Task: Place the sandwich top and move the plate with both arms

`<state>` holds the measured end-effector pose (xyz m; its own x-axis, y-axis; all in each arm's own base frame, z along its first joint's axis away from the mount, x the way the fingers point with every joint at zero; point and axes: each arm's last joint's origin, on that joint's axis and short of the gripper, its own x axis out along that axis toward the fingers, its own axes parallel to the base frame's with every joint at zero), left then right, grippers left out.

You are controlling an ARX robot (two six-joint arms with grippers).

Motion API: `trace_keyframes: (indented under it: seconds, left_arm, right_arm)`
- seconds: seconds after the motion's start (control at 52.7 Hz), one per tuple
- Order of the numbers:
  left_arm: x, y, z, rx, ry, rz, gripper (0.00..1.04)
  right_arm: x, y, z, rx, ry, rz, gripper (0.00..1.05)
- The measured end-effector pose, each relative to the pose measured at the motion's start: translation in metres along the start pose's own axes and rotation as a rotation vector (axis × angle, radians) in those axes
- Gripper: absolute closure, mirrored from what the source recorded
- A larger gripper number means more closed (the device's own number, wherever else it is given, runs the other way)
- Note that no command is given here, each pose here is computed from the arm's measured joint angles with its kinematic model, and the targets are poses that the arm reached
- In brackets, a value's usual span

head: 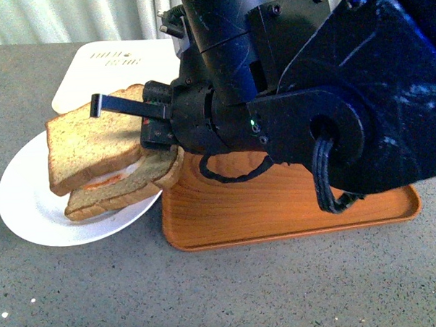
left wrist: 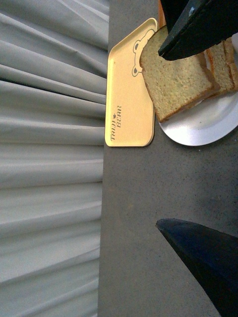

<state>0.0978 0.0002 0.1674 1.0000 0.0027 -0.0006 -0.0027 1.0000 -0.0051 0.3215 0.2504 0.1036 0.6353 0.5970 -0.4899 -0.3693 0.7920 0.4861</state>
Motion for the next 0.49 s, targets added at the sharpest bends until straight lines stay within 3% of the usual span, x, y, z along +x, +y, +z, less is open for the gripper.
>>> trace_keyframes:
  seconds: [0.266, 0.399, 0.493]
  left_arm:
    - [0.0, 0.0, 0.0, 0.0, 0.0, 0.0, 0.09]
    - [0.0, 0.0, 0.0, 0.0, 0.0, 0.0, 0.09]
    - [0.0, 0.0, 0.0, 0.0, 0.0, -0.002, 0.09]
  right_arm:
    - [-0.026, 0.0, 0.018, -0.054, -0.123, -0.058, 0.49]
    - [-0.052, -0.012, 0.038, -0.093, -0.244, -0.15, 0.28]
    - [-0.076, -0.028, 0.042, -0.178, -0.522, -0.357, 0.39]
